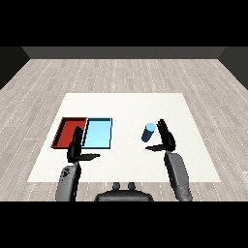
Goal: Pick the blue can and put it in the blue box
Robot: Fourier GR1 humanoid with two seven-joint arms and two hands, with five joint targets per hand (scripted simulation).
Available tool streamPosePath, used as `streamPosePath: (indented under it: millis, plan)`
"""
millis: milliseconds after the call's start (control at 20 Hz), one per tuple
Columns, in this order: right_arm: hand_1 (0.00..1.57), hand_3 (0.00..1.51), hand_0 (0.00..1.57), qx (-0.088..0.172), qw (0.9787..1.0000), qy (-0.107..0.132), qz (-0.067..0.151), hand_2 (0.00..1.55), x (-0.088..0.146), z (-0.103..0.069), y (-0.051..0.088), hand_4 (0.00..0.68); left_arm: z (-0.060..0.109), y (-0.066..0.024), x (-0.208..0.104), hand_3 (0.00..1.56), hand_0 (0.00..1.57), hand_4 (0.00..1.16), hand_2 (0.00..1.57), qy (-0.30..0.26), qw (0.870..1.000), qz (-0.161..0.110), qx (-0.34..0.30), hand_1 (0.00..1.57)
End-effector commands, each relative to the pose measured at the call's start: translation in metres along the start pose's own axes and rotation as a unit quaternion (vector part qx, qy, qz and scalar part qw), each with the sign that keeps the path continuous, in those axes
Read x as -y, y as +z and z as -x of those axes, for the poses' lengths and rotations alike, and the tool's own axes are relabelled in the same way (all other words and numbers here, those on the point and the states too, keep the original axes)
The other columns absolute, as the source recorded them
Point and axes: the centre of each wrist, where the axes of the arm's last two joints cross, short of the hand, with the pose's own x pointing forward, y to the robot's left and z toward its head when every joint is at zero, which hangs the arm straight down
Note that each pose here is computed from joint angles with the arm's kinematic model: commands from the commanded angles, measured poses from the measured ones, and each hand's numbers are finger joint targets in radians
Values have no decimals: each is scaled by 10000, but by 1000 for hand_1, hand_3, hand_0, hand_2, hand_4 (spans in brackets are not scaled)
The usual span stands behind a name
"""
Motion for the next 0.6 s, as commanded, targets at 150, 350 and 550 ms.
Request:
streamPosePath:
  millis: [150, 350, 550]
  plan:
    - [0, 0, 0, 26, 9999, 102, 117, 0, -91, 51, 10, 0, 23, -146, 166, 0, 0, 0, 0, -23, 9999, 31, -99, 0]
    - [0, 0, 0, -235, 9995, -107, 171, 0, 186, 154, -100, 0, -69, -117, 105, 0, 0, 0, 0, -54, 10000, 8, 22, 0]
    - [0, 0, 0, -415, 9983, -58, 415, 0, 192, 161, -106, 0, -41, 49, 49, 0, 0, 0, 0, -215, 9998, -12, -6, 0]
